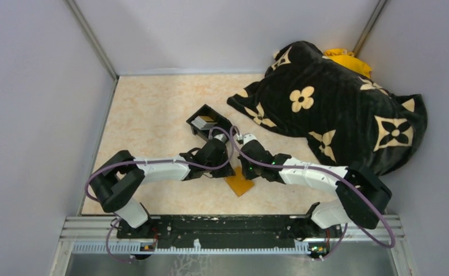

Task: Put the credit cards into the card holder
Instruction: Close the card holder at the center of the board.

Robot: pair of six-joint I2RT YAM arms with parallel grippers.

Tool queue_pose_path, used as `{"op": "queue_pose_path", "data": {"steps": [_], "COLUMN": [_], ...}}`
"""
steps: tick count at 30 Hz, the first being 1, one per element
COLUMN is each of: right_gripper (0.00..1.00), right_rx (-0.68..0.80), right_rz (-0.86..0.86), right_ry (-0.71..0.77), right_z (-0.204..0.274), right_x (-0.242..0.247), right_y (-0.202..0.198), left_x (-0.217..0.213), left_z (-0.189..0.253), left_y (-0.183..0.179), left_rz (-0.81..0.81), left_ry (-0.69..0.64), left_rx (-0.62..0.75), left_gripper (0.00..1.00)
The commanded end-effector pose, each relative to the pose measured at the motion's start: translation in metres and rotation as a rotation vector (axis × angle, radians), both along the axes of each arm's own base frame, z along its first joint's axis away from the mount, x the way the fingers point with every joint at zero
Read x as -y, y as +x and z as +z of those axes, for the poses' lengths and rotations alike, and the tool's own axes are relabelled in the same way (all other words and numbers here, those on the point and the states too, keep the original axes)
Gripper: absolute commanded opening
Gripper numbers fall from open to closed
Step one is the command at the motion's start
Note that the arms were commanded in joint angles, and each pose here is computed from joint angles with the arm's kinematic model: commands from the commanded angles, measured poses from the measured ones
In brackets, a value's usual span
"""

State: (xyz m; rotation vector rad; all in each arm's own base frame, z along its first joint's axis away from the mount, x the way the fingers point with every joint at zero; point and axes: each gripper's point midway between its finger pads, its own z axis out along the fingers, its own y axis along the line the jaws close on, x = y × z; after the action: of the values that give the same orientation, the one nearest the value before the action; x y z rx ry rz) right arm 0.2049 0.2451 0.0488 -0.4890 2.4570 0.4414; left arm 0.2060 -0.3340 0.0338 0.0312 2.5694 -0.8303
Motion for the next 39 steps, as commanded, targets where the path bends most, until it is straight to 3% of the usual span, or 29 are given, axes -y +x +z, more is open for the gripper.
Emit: {"op": "queue_pose_path", "data": {"steps": [1,39], "right_gripper": [0.0,0.0], "right_rx": [0.009,-0.023], "right_rz": [0.028,0.033], "right_ry": [0.022,-0.027], "right_z": [0.001,-0.017], "right_x": [-0.013,-0.011], "right_y": [-0.002,-0.017], "left_x": [0.003,0.005], "left_z": [-0.007,-0.005], "left_y": [-0.003,-0.002], "left_rz": [-0.01,-0.011], "left_ry": [0.019,0.02], "left_rx": [-0.019,-0.016], "left_gripper": [0.0,0.0]}}
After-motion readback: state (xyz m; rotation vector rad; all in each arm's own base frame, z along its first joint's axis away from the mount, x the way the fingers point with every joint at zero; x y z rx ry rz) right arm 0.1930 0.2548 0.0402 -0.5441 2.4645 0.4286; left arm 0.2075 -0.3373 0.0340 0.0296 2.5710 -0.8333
